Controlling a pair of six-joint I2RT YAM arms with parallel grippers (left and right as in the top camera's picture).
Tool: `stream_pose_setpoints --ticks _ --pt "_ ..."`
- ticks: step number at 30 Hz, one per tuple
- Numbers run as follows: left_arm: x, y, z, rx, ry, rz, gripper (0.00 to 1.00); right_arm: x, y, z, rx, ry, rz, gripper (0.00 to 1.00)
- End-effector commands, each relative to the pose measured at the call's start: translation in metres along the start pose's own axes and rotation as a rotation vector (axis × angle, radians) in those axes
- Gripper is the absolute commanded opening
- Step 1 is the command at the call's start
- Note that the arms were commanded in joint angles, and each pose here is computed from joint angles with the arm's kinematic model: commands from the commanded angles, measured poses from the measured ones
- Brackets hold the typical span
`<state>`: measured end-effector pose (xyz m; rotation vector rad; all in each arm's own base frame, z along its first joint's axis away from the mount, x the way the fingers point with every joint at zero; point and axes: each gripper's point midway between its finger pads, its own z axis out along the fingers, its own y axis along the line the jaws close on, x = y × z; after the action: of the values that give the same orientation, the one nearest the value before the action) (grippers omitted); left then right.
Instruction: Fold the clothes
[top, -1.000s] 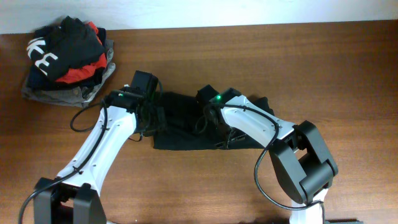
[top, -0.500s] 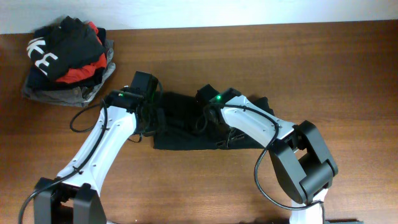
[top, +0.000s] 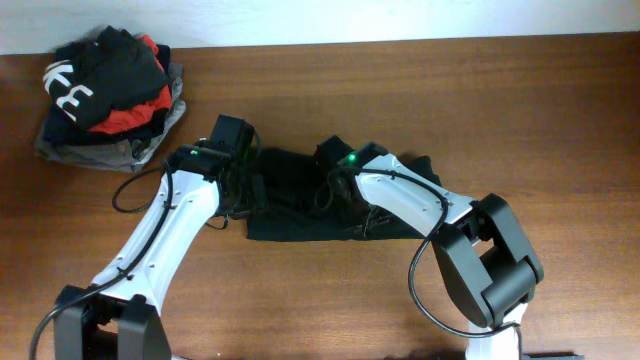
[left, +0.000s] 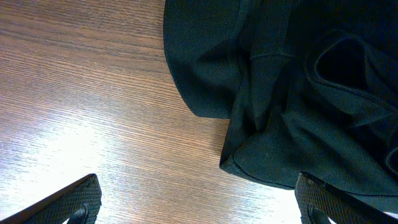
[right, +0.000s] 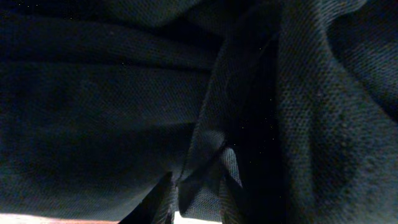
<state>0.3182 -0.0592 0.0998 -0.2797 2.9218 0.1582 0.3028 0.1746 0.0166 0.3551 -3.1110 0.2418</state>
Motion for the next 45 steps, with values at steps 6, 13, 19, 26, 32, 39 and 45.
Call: stream_pose_setpoints --ticks 6,13,19,26,32,39,45 --pt "0.000 0.004 0.002 -0.019 0.005 -0.010 0.99 0.009 -0.009 0.010 0.051 0.010 0.008 0.27" --pt "0.000 0.004 0.002 -0.019 0.005 -0.010 0.99 0.006 -0.008 0.005 0.047 0.003 0.035 0.04" --pt "-0.001 0.003 0.002 -0.016 -0.001 -0.011 0.99 0.009 0.002 -0.014 -0.020 0.029 0.034 0.04" --pt "-0.001 0.003 0.002 -0.015 -0.003 -0.011 0.99 0.028 0.010 -0.024 -0.082 0.123 0.017 0.04" --pt "-0.002 0.003 0.002 -0.014 -0.005 -0.012 0.99 0.037 0.029 -0.028 -0.198 0.169 -0.029 0.04" --pt "-0.004 0.002 0.003 -0.011 -0.012 -0.013 0.99 0.028 0.044 -0.030 -0.282 0.128 -0.103 0.25" --pt "-0.004 0.002 0.002 -0.011 -0.012 -0.013 0.99 0.014 0.026 -0.055 -0.274 0.079 -0.036 0.19"
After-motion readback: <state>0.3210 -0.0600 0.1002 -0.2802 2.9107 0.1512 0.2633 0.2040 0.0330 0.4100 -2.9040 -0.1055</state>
